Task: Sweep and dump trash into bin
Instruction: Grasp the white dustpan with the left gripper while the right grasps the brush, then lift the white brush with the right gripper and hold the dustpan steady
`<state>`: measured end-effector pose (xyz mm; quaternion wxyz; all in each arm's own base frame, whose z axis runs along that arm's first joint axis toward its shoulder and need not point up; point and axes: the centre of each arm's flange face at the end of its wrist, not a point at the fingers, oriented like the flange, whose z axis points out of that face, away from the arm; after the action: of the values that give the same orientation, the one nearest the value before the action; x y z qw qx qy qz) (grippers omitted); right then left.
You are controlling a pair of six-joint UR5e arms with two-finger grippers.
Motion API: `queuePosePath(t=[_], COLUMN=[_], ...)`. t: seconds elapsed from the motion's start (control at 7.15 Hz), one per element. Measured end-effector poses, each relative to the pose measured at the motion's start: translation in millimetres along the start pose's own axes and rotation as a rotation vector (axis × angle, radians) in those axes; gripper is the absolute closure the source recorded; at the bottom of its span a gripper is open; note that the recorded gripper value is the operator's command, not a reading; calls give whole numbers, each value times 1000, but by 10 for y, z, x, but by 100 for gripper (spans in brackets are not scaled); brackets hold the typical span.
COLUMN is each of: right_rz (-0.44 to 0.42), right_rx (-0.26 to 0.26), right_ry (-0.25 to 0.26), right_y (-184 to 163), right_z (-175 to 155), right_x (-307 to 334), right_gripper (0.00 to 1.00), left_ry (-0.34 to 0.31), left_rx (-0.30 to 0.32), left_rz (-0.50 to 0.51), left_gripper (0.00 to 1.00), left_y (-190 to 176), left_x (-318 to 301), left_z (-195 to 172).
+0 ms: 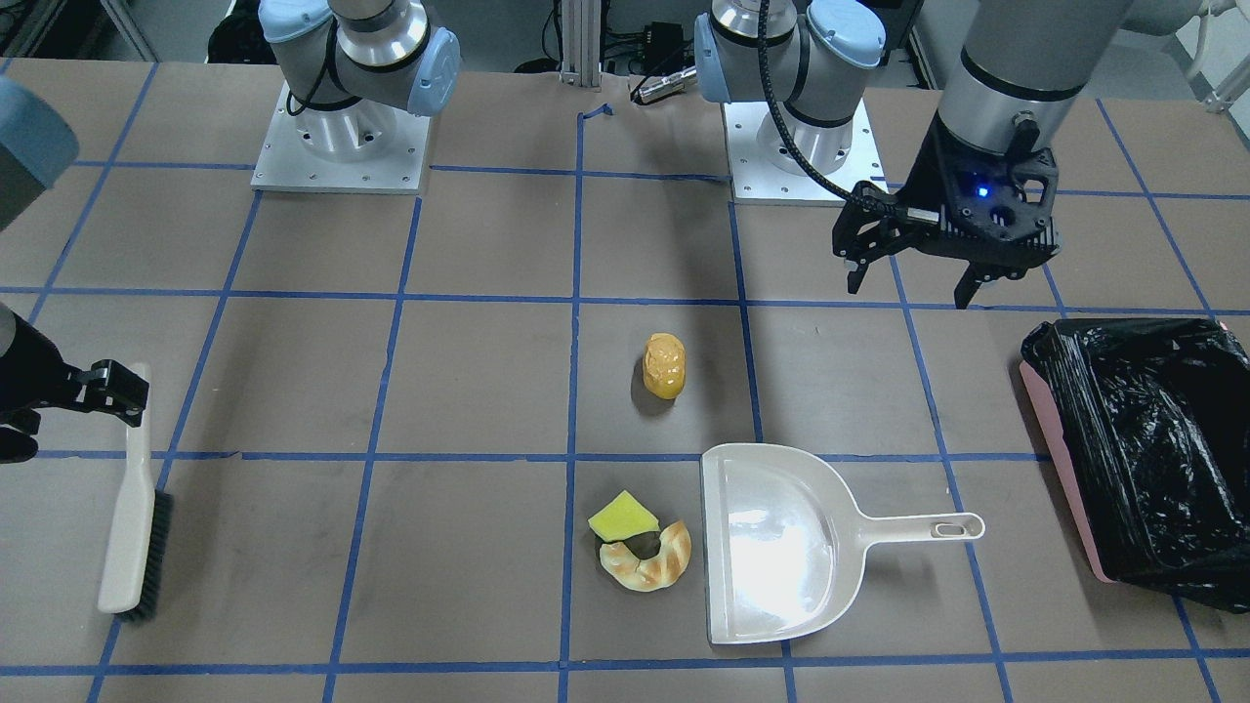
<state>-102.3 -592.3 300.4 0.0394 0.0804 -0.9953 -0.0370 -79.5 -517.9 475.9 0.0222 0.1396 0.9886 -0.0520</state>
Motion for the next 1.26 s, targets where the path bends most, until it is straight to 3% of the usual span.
queuePosePath(t=[0.14,0.28,0.56,0.7,0.98,1.26], right_rz=[-49,-90,-125,-124,-122,-94], right_rx=[-52,-109,-173,-181,-174,-141], right_ry=[-15,-28,-35,-35,-25,-2], right_y=[20,110,252,271,265,269], right_z=[326,608,852,861,818,601], right_x=[53,22,-47,-52,-37,-37], right_gripper=[9,25,81,97,100,100], left_ry=[33,74,138,146,102,70], left_rx=[-4,3,19,24,-3,-64], left_rz=[127,263,509,663,932,1085], left_gripper=[1,1,0,0,0,0], left_y=[-90,-201,-396,-489,-687,-798], left_x=[-135,-265,-575,-740,-1025,-1175], left_z=[190,413,874,1100,1566,1930])
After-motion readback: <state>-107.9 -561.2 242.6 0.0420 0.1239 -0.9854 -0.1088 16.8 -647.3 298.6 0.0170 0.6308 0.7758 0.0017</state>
